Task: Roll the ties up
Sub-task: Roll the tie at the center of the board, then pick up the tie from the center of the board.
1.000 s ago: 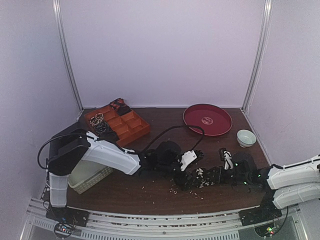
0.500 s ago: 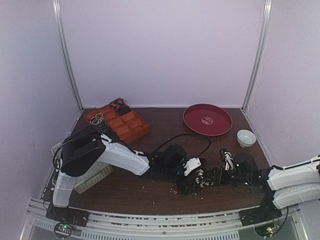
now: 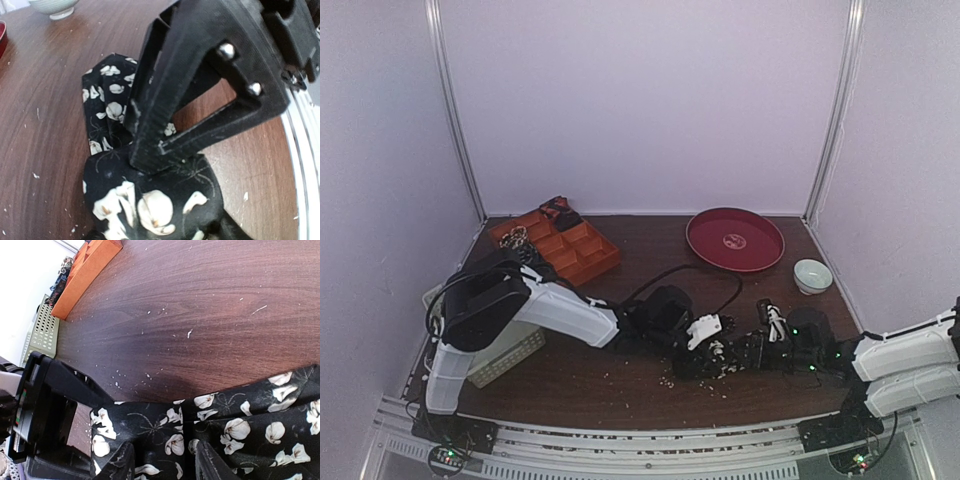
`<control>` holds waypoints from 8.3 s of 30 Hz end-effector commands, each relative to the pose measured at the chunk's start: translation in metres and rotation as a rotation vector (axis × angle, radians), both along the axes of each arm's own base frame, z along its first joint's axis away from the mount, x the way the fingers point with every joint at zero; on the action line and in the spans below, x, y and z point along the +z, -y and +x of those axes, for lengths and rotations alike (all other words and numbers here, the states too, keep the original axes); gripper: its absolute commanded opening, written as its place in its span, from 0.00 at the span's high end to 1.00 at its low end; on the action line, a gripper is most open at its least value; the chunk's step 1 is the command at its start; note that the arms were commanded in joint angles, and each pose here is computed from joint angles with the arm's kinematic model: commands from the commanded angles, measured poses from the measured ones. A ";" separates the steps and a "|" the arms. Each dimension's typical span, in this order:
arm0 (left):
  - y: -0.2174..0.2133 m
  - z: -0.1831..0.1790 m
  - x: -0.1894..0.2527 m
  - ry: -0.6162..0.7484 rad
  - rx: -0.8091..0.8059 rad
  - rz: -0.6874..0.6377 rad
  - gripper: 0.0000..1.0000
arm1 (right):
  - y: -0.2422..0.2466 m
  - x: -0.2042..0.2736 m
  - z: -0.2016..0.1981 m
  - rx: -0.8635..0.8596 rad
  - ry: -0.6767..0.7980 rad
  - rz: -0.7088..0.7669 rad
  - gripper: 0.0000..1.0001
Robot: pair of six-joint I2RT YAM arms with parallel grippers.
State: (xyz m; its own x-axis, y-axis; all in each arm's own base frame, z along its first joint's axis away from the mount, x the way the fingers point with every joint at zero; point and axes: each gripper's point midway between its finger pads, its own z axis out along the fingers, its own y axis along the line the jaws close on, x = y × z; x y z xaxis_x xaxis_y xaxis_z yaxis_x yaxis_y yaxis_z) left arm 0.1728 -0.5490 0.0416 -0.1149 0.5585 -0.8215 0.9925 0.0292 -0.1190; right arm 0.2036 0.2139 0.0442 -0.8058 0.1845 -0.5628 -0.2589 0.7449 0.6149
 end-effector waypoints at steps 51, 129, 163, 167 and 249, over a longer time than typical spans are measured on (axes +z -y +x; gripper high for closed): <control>0.005 -0.015 -0.001 -0.045 -0.070 0.023 0.50 | -0.020 -0.016 -0.024 0.138 -0.135 0.106 0.60; -0.072 -0.028 0.030 -0.361 0.460 -0.021 0.97 | -0.079 0.004 -0.042 0.246 -0.118 0.127 0.65; -0.076 -0.028 0.030 -0.363 0.495 0.016 0.86 | -0.044 0.000 -0.009 0.069 0.005 -0.130 0.64; -0.072 -0.027 0.032 -0.359 0.491 0.013 0.86 | -0.039 0.008 -0.006 0.051 0.028 -0.134 0.63; -0.048 -0.010 0.008 -0.949 0.737 -0.258 0.32 | -0.012 -0.035 -0.041 0.020 -0.143 -0.022 0.65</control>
